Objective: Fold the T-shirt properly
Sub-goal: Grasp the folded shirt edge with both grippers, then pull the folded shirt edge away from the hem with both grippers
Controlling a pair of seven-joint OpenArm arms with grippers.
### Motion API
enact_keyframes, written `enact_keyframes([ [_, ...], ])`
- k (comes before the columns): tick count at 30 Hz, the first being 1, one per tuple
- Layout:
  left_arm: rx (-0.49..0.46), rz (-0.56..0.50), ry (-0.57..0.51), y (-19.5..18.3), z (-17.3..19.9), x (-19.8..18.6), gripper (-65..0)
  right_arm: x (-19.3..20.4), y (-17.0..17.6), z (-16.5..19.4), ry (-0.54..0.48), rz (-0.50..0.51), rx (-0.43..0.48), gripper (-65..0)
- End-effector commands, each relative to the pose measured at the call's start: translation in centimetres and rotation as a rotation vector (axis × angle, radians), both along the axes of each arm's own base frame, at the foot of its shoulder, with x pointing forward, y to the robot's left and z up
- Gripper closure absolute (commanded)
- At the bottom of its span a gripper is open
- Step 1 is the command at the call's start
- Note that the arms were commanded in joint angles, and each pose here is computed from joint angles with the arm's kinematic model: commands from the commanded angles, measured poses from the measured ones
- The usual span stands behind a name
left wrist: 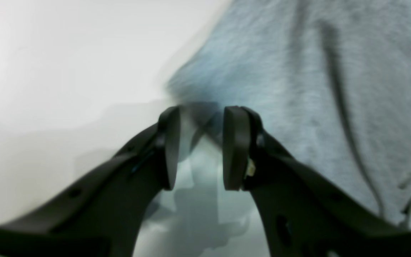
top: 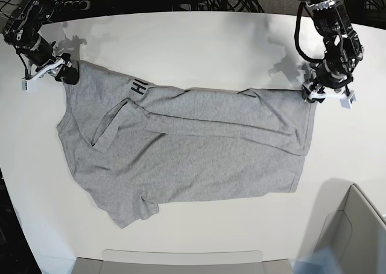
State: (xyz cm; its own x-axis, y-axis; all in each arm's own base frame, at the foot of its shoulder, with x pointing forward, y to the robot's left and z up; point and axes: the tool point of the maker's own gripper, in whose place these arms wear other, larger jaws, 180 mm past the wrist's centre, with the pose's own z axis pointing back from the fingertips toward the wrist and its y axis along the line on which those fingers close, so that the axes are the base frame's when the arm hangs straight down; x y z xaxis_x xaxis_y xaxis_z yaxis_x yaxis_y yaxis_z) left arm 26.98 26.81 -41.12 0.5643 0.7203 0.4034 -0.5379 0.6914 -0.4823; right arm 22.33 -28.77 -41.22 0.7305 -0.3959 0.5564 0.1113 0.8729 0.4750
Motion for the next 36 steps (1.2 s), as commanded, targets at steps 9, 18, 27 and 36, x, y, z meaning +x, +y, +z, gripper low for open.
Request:
enact_keyframes([
  [9, -0.014, 0.050, -0.011, 1.8, -0.4, 0.6, -21.3, -1.8, -0.4, -1.4, 0.109, 0.032, -0.038, -26.2],
  [18, -0.039, 0.055, -0.002, 1.6, -0.9, 1.1, -21.3, -1.6, -0.1, -1.3, 0.103, 0.035, -0.033, -26.1],
  [27, -0.045, -0.057, -0.006, 0.3, -2.2, 0.7, -2.9, -0.3, 2.6, -1.8, 0.091, 0.119, -0.023, -6.9],
  [36, -0.068, -0.041, 0.044, 0.7, -4.0, -0.6, 0.0, -0.2, 1.3, -1.6, 0.104, 0.129, -0.079, 0.0],
])
